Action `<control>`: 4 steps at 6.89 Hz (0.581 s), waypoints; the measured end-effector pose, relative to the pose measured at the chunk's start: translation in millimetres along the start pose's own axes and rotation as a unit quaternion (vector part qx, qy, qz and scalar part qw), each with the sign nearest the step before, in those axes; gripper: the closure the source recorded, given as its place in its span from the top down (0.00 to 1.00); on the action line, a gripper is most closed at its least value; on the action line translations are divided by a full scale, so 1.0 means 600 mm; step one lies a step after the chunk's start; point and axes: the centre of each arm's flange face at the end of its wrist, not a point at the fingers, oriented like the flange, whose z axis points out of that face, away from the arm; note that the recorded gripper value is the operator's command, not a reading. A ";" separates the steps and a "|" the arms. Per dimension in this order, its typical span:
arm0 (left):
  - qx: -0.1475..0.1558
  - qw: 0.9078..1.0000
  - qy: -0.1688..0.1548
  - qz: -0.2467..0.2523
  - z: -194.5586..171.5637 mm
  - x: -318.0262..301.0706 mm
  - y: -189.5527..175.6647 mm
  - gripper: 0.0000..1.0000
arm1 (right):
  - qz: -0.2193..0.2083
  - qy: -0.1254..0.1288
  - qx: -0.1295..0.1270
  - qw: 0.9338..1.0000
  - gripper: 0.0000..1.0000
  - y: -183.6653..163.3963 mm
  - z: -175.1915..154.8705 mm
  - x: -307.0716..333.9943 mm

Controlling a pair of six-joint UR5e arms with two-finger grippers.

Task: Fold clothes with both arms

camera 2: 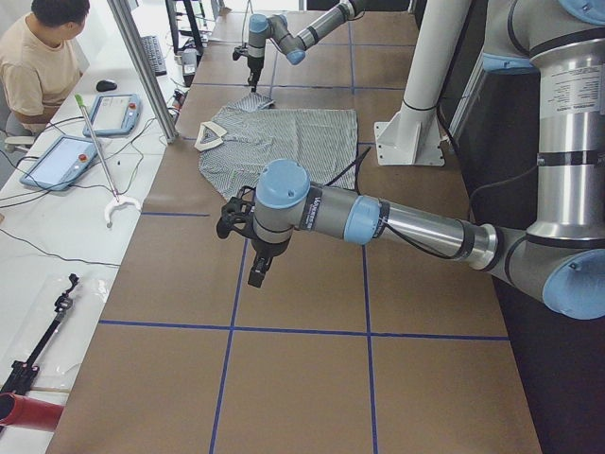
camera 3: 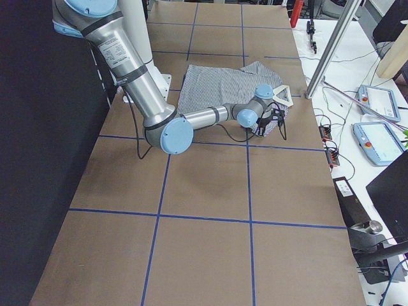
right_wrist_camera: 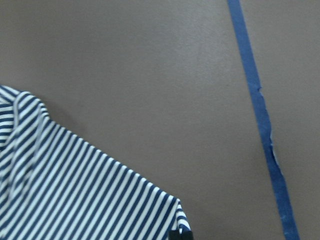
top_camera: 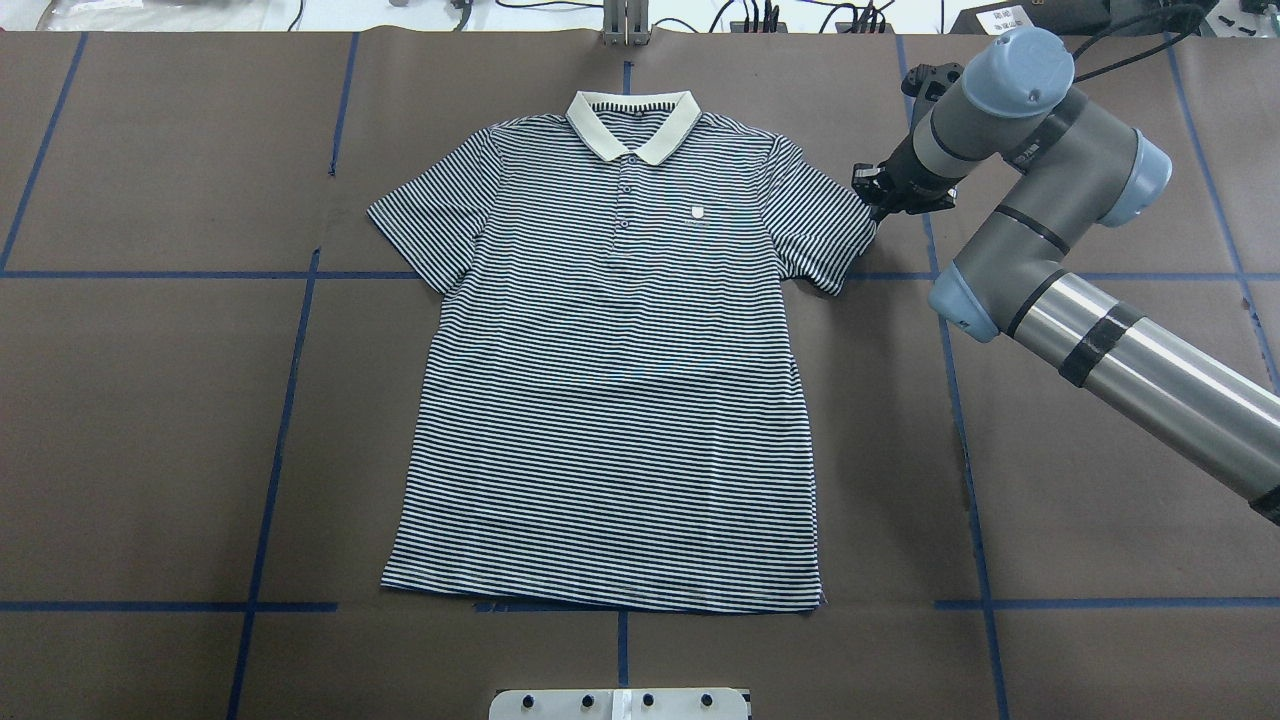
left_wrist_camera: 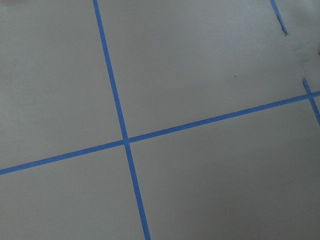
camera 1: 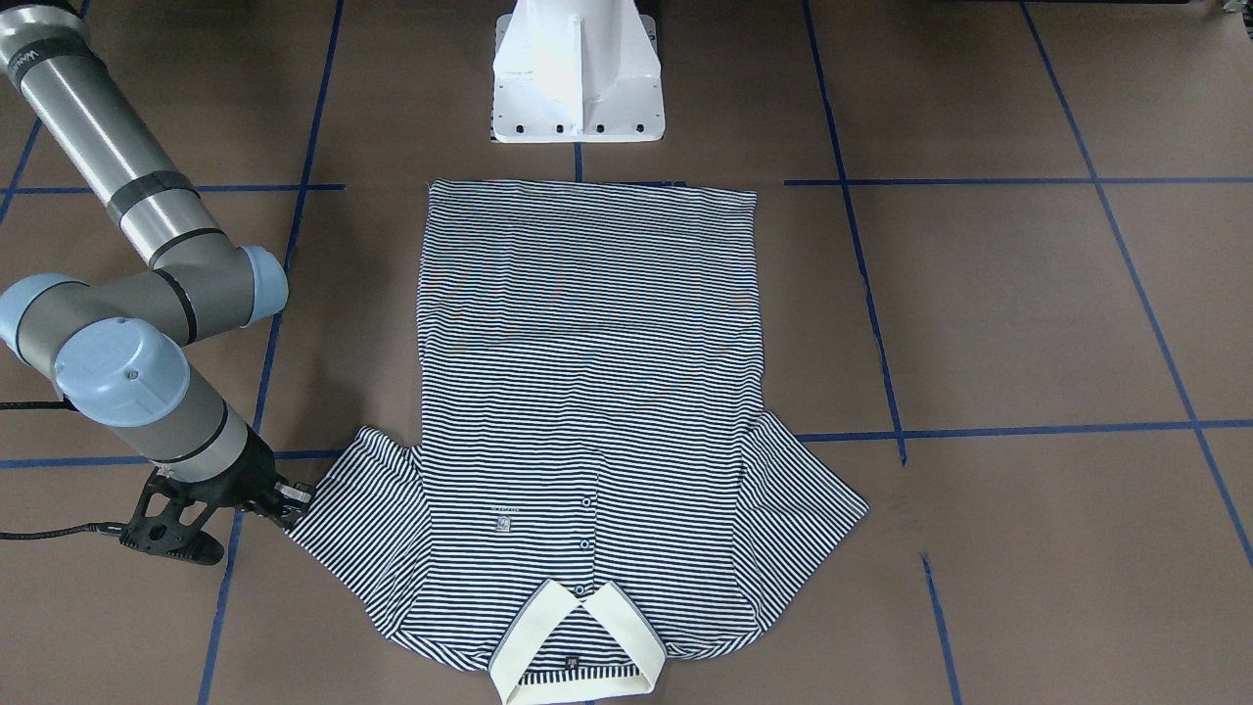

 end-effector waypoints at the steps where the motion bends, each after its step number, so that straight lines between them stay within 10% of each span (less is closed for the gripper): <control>1: -0.001 1.000 0.000 -0.001 0.000 0.000 0.002 1.00 | -0.015 -0.016 0.004 1.000 0.00 0.004 -0.028 -0.018; 4: 0.000 1.000 0.007 -0.002 0.001 0.001 0.006 1.00 | -0.026 -0.036 0.004 0.999 0.00 0.056 -0.099 -0.043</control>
